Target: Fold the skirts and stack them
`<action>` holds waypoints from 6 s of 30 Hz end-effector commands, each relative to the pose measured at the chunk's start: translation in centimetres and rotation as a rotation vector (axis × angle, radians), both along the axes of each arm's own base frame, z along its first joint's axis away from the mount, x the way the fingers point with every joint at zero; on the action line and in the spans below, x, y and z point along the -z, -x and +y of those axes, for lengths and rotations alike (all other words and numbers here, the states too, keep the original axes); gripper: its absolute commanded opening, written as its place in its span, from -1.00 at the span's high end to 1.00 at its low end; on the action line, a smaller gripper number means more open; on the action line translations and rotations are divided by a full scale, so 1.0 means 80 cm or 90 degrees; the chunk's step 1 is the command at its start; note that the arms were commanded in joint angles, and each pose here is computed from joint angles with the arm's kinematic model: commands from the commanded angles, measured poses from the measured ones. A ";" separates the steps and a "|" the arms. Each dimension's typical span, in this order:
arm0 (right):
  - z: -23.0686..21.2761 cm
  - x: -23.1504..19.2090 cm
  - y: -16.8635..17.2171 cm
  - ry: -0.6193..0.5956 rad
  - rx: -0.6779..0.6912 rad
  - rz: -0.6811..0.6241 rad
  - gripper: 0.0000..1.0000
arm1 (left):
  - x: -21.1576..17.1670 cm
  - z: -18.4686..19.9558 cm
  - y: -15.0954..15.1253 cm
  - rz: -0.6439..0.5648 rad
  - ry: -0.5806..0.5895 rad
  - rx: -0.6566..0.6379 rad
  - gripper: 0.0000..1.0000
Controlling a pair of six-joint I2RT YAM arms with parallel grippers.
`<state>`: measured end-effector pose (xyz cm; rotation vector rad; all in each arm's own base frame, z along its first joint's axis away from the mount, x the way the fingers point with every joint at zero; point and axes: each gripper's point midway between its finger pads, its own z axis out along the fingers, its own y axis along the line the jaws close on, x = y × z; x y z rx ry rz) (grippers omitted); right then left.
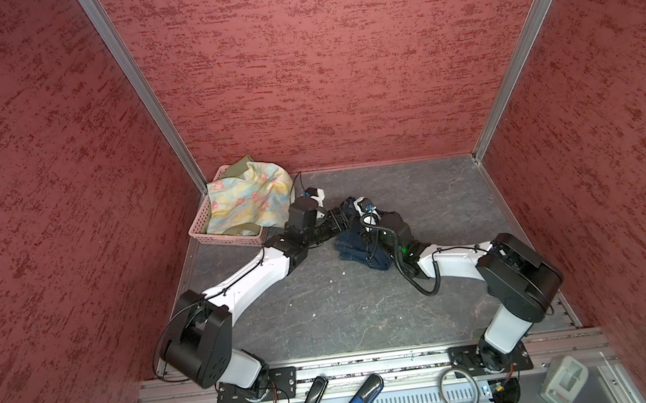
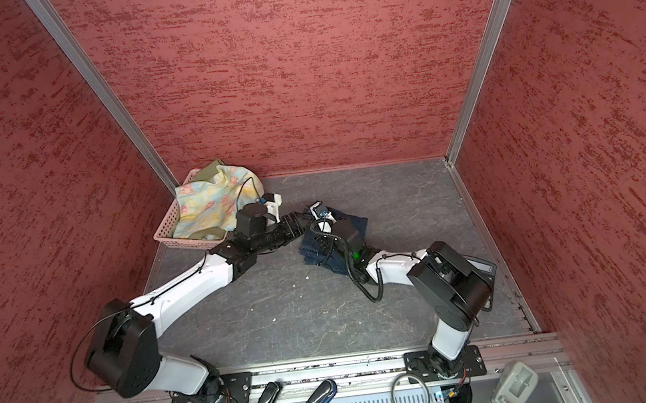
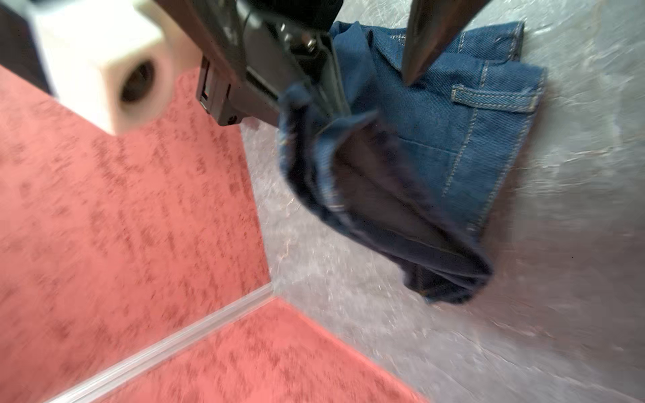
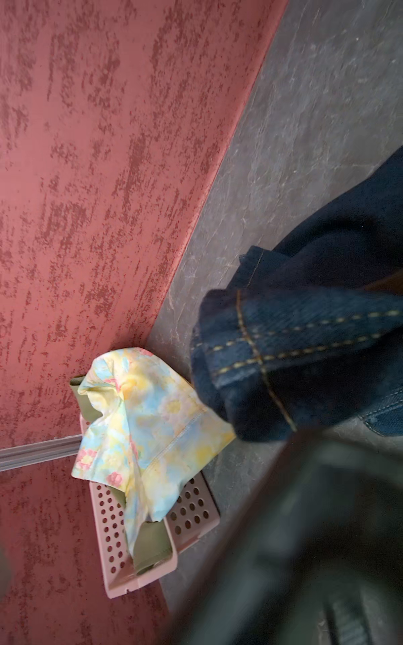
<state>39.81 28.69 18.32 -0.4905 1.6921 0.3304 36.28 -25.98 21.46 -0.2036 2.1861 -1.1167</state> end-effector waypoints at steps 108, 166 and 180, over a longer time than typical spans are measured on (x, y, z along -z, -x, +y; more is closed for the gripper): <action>-0.250 0.087 0.070 -0.275 0.298 0.574 -0.79 | 0.231 0.113 0.140 0.103 -0.056 -0.370 -0.09; -0.277 0.117 -0.022 -0.142 0.279 0.555 1.00 | 0.197 0.157 0.101 0.173 -0.244 -0.070 -0.03; -0.292 0.116 0.028 -0.153 0.327 0.573 -0.25 | 0.177 0.150 0.087 0.147 -0.237 -0.064 -0.16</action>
